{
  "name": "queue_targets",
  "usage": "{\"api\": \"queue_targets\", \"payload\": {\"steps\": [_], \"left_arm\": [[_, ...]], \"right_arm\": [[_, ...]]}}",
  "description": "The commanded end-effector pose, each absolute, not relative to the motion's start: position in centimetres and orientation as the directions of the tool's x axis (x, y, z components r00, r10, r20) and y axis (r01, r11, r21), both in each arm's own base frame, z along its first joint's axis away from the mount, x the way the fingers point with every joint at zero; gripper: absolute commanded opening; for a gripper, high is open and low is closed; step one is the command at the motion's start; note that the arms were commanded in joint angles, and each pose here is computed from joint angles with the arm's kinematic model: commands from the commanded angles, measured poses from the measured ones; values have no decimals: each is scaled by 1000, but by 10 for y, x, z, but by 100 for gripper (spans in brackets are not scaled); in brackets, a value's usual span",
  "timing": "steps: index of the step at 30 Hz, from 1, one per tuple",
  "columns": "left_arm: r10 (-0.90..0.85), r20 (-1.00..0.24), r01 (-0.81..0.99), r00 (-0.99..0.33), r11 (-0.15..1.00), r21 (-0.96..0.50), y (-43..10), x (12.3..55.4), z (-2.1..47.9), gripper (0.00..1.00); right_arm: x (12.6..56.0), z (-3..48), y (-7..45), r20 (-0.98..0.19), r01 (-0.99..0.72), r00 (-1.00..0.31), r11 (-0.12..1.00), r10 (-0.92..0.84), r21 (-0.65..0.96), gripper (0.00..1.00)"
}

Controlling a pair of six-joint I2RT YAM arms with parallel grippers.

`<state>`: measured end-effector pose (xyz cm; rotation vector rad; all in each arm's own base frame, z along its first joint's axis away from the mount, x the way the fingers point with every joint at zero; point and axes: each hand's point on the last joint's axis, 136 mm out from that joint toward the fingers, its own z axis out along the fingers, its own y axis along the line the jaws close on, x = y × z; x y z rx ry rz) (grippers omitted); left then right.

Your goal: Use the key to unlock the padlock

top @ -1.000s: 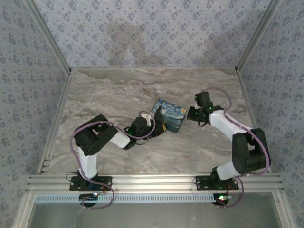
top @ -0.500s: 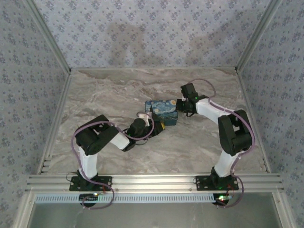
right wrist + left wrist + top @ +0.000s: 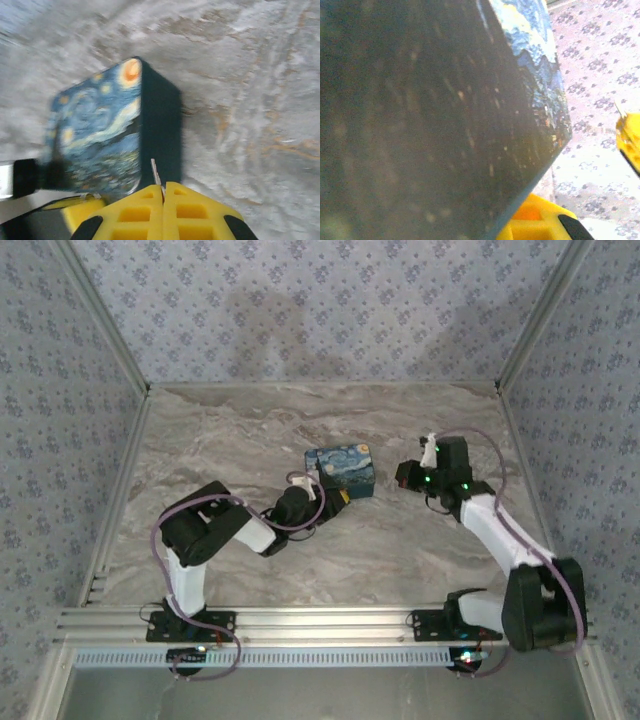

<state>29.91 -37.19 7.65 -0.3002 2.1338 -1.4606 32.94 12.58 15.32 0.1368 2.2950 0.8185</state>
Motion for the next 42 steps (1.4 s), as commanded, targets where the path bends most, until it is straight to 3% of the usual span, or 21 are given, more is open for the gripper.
{"api": "queue_targets", "payload": {"steps": [1,8,22,42], "left_arm": [[-508,-298,167,-809,287,-943,-379,310,123,1],[-523,-275,179,-807,227,-957,-385,314,144,1],[-539,-243,187,-806,156,-970,-387,320,168,1],[-540,-215,185,-814,110,-977,-388,320,173,0]], "right_arm": [[304,190,159,-570,-302,-756,600,323,741,0],[281,203,168,-536,-335,-731,463,421,820,0],[277,138,193,-514,-250,-729,523,451,814,0],[296,133,212,-515,-246,-724,526,458,814,0]]}}
